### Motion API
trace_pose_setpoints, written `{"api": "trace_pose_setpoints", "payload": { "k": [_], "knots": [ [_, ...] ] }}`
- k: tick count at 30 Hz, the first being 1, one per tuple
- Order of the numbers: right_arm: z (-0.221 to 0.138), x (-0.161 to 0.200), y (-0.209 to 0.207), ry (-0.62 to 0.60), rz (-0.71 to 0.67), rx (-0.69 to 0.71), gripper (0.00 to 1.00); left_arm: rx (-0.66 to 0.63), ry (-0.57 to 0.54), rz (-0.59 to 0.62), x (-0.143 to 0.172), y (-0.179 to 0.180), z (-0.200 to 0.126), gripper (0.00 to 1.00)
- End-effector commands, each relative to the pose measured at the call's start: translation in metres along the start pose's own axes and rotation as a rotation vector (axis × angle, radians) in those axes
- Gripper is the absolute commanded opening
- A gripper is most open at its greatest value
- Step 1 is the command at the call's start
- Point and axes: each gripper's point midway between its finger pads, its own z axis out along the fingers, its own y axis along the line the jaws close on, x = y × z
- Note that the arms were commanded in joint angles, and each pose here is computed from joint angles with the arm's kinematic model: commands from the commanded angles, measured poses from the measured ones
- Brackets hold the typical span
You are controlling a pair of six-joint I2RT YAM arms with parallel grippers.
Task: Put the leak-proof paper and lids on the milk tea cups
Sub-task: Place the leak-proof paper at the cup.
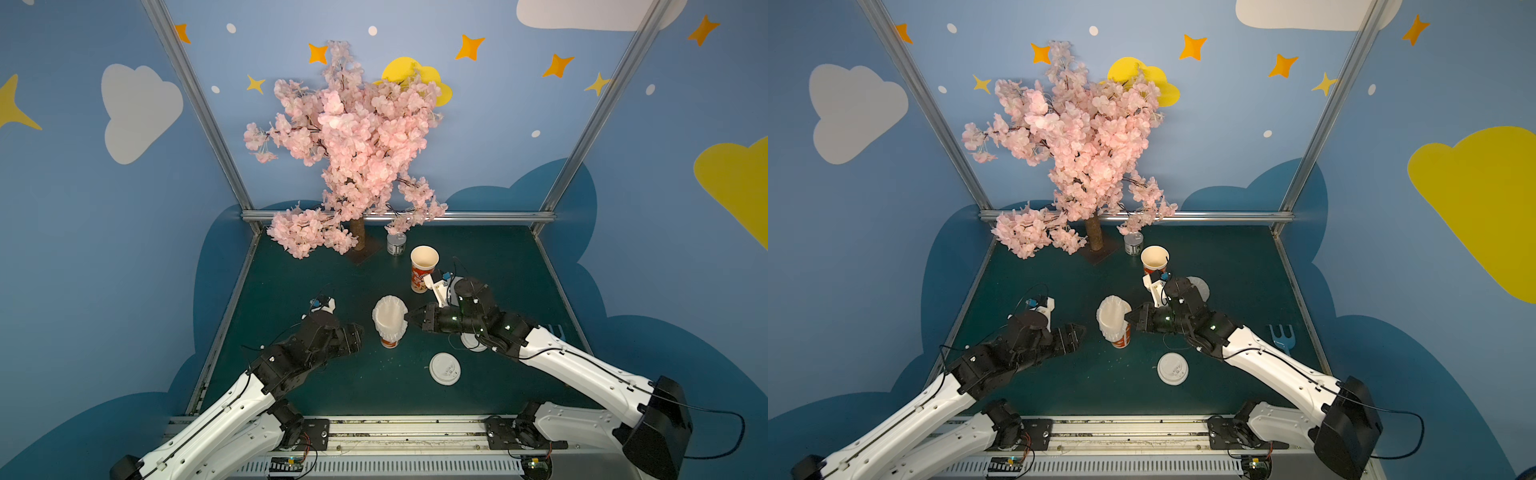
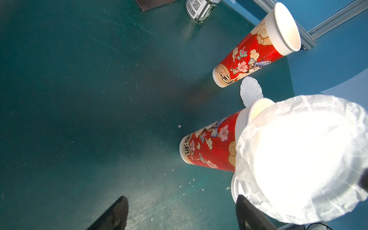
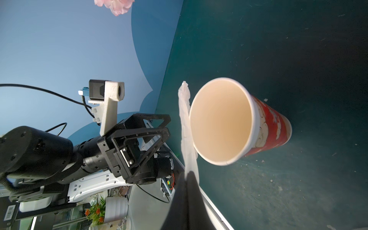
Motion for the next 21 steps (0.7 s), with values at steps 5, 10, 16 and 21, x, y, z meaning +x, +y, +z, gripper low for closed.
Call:
{"api": "trace_pose_setpoints", "payload": {
  "k": [5,10,16,21],
  "knots": [
    [0.0,-0.021,-0.005,-0.011,0.015,-0.012,0.0,0.036,-0.016,0.015,-0.012,-0.013,-0.004,0.85],
    [0.002,-0.025,-0.017,0.014,0.063,-0.002,0.0,0.043,-0.01,0.018,-0.012,-0.015,-0.003,0.85],
    [0.009,-0.025,-0.021,0.053,0.077,-0.008,0.0,0.044,-0.004,0.02,-0.012,-0.016,-0.001,0.85],
    [0.014,-0.023,-0.026,0.082,0.093,-0.009,0.0,0.046,-0.001,0.017,-0.013,-0.016,0.0,0.85]
  ]
}}
